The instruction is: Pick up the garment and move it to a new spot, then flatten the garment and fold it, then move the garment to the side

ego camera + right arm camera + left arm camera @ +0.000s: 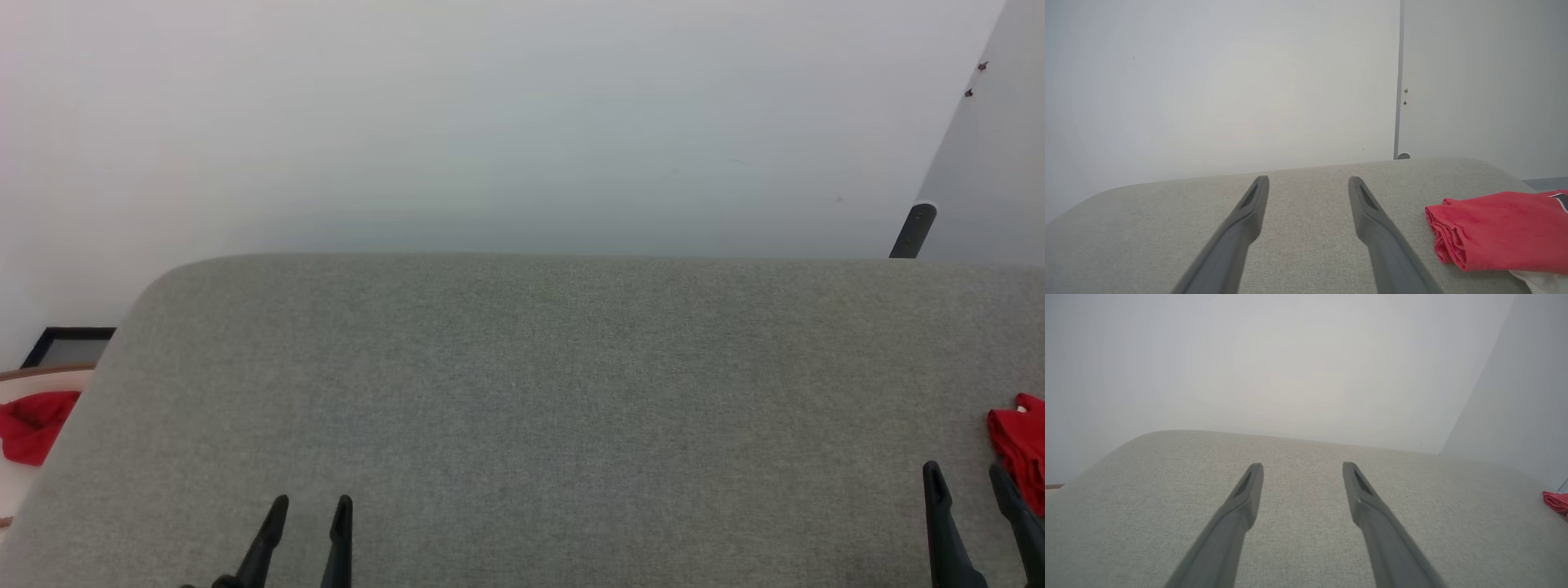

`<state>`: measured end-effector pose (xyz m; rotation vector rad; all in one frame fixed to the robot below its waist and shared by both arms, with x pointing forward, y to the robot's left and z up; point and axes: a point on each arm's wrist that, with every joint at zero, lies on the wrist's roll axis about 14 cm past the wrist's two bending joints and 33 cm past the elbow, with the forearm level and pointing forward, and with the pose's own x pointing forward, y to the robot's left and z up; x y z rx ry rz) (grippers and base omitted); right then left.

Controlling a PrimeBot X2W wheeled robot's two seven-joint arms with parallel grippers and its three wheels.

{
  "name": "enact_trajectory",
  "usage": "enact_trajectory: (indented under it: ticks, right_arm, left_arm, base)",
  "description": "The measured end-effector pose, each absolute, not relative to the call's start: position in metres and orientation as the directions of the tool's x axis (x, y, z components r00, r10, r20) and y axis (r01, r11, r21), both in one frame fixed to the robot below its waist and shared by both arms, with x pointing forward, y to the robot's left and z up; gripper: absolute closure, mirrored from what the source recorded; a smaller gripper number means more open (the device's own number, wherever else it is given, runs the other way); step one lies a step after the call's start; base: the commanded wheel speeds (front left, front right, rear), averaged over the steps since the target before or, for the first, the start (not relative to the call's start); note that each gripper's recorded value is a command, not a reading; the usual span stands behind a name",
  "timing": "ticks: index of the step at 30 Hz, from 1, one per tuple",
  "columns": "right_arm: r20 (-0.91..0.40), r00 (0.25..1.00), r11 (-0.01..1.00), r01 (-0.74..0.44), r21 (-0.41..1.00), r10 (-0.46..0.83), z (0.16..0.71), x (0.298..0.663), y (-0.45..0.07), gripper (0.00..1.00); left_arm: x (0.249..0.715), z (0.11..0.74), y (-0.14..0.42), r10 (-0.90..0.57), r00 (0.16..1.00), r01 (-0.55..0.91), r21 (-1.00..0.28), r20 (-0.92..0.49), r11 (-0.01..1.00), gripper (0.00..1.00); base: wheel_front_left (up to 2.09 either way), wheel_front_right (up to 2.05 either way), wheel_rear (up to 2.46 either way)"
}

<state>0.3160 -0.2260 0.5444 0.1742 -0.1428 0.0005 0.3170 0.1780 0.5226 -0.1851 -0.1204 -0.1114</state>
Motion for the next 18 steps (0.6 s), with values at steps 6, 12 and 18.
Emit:
enact_trajectory:
  ticks: [6, 12, 18]
  right_arm:
    - [0.138, 0.990, 0.983, -0.019, 0.183, -0.006, 0.544, 0.318, -0.224, 0.00]
    - [0.139, 0.990, 0.982, -0.028, 0.187, 0.002, 0.545, 0.320, -0.221, 0.00]
    - [0.089, 0.996, 0.979, -0.017, 0.204, -0.001, 0.528, 0.317, -0.219, 1.00]
  left_arm:
    - [0.317, 0.520, 0.178, -0.096, 0.988, 0.115, -0.170, 0.118, 0.979, 0.00]
    - [0.317, 0.516, 0.182, -0.081, 0.992, 0.096, -0.159, 0.100, 0.982, 0.00]
    - [0.313, 0.501, 0.181, -0.076, 0.996, 0.084, -0.176, 0.054, 0.981, 1.00]
  base:
    - [0.00, 0.00, 0.00]
    - [0.00, 0.00, 0.00]
    - [0.00, 0.00, 0.00]
